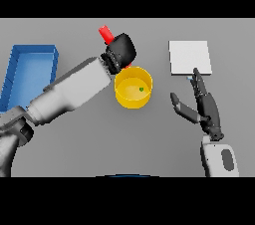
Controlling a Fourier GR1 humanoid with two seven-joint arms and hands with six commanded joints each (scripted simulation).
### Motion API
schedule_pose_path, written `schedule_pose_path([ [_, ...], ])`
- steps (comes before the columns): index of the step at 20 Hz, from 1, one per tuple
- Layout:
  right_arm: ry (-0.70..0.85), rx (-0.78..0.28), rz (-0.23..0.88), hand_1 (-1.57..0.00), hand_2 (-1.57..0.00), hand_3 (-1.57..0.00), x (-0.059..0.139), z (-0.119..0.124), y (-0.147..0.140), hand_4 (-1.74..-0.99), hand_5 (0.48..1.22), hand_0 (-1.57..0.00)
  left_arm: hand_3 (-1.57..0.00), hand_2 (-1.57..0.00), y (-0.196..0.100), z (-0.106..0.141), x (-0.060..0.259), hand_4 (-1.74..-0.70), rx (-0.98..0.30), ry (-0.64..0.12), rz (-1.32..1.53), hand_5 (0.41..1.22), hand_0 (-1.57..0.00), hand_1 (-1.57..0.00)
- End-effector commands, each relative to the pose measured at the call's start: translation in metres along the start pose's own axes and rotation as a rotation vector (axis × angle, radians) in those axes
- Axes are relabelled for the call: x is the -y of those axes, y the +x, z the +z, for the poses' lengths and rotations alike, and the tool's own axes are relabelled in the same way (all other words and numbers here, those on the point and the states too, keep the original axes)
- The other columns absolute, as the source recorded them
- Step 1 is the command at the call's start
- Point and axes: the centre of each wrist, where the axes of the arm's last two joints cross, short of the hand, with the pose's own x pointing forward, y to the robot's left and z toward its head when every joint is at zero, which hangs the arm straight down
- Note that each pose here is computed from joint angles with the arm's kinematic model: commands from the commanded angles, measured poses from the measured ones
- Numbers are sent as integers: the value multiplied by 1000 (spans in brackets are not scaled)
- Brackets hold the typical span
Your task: Pick up the red beaker and tilt it to pour out 1 green nut into yellow bowl. Pick up the yellow bowl and place it on the metallic measuring scale.
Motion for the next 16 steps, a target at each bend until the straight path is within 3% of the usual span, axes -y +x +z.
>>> schedule_pose_path([
  [1,-2,6,15,1,1,1,1,-2,3,-1283,602,1,-1546,-1571,1,1,-6,-1738,7,0,-51,1221,-1571,-1571],
  [12,-13,5,42,1,1,1,2,1,0,-1264,588,1,-1569,-1571,12,-11,-27,-1741,13,-76,-297,1221,-1571,-1571],
  [16,-13,-6,54,1,1,1,5,-1,0,-1235,584,1,-1570,-1571,6,-7,-35,-1740,-7,-45,-329,1221,-1571,-1571],
])
